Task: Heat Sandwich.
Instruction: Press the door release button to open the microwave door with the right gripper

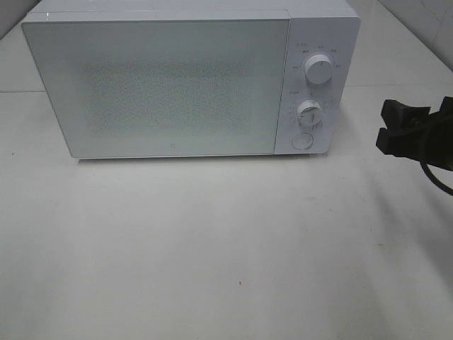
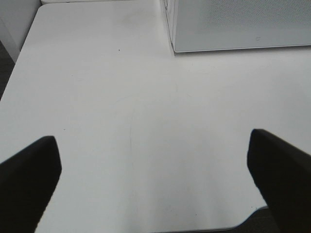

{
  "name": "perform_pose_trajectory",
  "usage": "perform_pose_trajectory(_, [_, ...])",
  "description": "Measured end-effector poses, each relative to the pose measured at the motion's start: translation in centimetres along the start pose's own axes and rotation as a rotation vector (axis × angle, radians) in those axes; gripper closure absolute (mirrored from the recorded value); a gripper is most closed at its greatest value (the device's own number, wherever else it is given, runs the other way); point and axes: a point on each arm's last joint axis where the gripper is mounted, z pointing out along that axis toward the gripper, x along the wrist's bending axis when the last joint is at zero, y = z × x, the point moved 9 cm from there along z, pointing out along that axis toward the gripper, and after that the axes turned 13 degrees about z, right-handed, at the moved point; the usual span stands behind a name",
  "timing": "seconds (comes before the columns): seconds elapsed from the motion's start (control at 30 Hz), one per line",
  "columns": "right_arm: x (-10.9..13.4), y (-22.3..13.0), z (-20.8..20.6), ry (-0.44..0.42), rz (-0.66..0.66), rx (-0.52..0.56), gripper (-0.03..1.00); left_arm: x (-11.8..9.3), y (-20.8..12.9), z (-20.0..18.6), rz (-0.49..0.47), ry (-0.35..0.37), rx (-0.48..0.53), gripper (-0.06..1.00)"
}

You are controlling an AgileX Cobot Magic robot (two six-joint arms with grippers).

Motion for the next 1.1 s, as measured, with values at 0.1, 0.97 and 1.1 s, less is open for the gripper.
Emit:
perform_pose_trajectory(0.1, [0.8,-0.6,0.1,0.015,0.004,0.007,0.25,0.0,0.0,0.0,0.000,0.000,0.000,-0.05])
perform_pose_trajectory(0.97, [6.0,-8.8,2.8,-0.031,-0.013,0.132,0.25,0.0,0.0,0.0,0.000,0.000,0.000,-0.05])
perform_pose_trajectory(1.1, [6.1,-9.1,2.9,-0.037,-0.014,0.137,0.25,0.0,0.0,0.0,0.000,0.000,0.000,-0.05])
